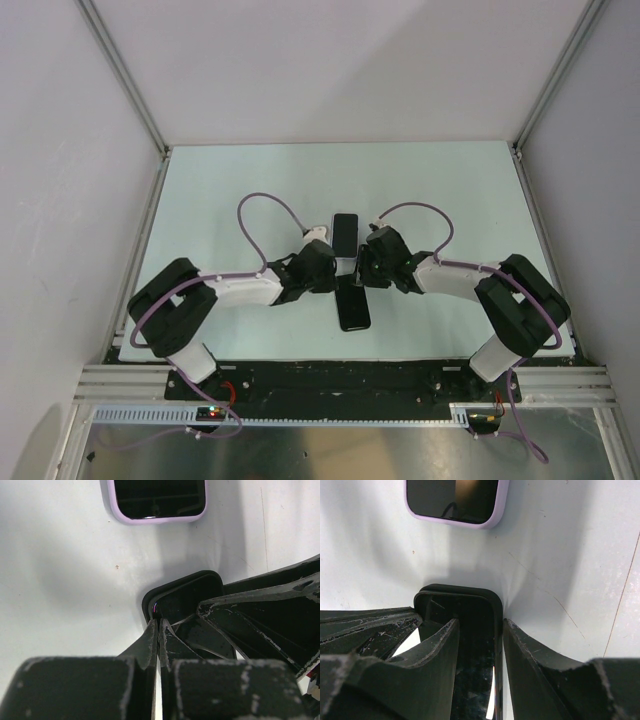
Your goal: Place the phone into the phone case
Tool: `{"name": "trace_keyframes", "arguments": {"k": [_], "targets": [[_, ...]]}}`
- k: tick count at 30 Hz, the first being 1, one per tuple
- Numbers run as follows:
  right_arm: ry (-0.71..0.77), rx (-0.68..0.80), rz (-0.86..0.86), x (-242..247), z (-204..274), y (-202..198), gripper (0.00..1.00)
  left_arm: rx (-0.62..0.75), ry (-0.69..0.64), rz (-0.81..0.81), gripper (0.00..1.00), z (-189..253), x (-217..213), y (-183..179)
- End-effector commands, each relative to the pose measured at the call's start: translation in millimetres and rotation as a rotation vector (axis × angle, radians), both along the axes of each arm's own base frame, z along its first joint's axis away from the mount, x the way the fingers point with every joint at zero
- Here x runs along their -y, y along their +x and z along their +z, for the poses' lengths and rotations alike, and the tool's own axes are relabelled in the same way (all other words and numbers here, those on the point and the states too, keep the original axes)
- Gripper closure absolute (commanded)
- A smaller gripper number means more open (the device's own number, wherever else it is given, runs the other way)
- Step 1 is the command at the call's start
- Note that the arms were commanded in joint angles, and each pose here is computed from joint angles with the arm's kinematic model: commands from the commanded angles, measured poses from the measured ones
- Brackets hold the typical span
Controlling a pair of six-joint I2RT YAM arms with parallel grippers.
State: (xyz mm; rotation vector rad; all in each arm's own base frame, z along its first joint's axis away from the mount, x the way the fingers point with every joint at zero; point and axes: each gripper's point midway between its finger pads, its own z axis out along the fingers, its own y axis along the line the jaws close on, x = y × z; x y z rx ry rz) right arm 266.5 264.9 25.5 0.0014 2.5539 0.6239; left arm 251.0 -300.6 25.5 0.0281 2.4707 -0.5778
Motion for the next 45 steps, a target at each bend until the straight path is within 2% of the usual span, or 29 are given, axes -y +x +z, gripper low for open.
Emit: {"name": "trace_keyframes", "arguments": {"k": [1,24,36,45], "targets": [[-0.067,-0.039,0.013,7,-14,-11,0.55,-0.205,0.153,-0.054,1.0,-70,-27,-59],[-0.126,-0.016,0.026,8,-17,-17,0.54,-0.274,0.219,-0.04,1.0,-112,-40,-85],[-0.171,-0.003,0.071,-2,-27,-24,0.35,-0.306,0.251,-0.029,1.0,-122,-54,-97],[-0.229,-0.028,0.076,-2,-43,-29,0.32,-0.279,0.205,-0.026,1.0,-103,-45,-91]]}}
